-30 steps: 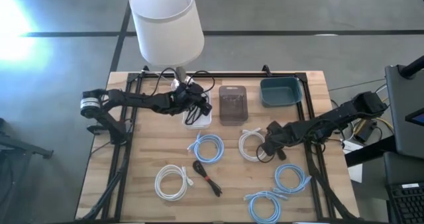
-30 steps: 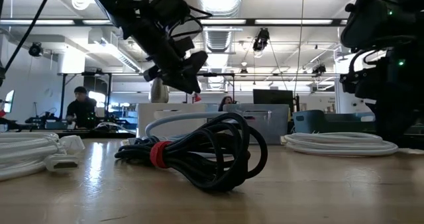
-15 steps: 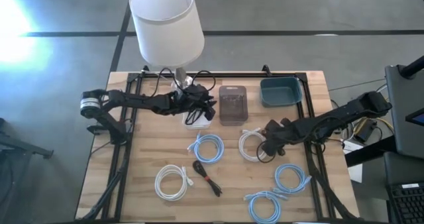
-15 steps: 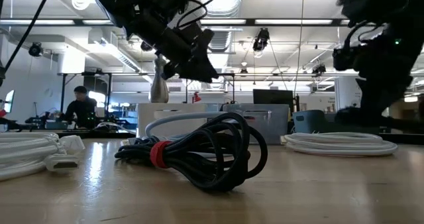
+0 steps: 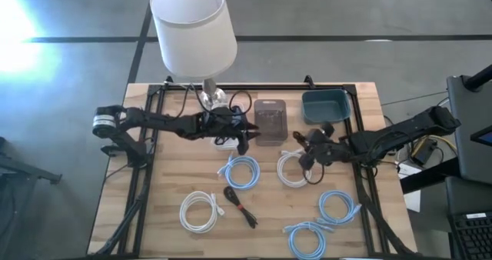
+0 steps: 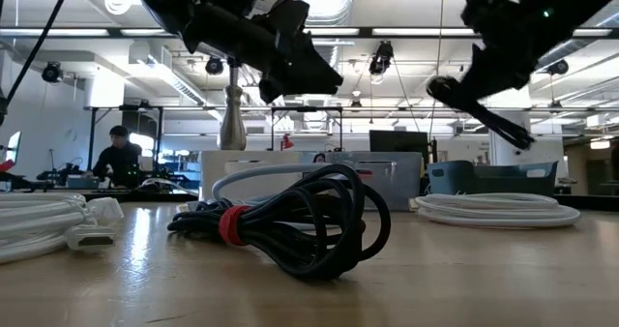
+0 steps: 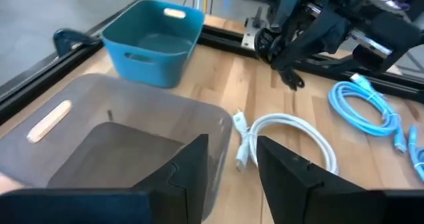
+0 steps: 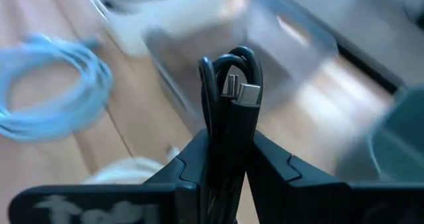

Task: Pick & Place USB Port
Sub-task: Put the right black charger cable into the white bin, then put the black charger cable into the white bin

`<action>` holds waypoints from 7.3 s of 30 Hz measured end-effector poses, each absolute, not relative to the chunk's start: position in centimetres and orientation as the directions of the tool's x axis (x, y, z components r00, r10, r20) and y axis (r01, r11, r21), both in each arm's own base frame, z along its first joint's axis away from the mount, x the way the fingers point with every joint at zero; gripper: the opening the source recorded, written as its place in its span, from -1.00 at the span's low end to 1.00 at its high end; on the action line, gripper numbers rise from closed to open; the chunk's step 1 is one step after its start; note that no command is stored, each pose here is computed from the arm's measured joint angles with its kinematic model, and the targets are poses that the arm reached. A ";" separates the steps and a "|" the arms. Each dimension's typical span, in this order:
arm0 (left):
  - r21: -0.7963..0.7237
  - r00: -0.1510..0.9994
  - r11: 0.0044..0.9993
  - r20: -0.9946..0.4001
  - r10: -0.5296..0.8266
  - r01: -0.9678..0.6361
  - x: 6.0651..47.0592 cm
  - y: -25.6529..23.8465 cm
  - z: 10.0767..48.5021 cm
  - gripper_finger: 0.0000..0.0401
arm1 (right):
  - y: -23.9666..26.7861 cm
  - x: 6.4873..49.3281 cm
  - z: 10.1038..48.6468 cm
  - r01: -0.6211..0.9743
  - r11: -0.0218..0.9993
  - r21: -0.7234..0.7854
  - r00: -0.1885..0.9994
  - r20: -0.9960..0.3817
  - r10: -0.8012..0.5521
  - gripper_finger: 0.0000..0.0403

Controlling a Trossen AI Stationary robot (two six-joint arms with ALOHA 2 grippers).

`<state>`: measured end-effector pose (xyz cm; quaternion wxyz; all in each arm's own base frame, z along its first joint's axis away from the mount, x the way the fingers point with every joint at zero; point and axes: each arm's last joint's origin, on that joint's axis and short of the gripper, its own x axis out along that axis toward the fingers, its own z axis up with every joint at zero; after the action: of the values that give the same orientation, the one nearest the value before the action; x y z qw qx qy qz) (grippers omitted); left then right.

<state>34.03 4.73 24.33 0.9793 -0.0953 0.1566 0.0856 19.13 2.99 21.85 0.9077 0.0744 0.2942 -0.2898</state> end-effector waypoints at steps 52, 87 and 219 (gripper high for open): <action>-0.137 0.995 0.986 -0.037 0.093 -0.097 37.3 1.7 23.0 -0.35 | -1.5 26.3 25.0 0.147 0.989 -0.015 0.983 -0.104 -0.148 -0.61; -0.127 0.995 0.987 -0.029 0.096 -0.099 37.7 2.4 23.8 -0.50 | -1.3 26.3 25.0 0.069 0.997 -0.029 0.992 -0.101 -0.072 -0.60; -0.101 0.757 0.917 -0.534 -0.376 0.385 30.7 -4.0 21.4 -0.23 | -1.7 23.7 25.5 0.250 0.959 -0.136 0.931 -0.237 -0.277 -0.09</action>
<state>30.67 -4.00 21.41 0.9373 0.0077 0.2833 -0.2031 23.70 -1.73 25.46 0.9813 -0.0519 0.1278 -0.1343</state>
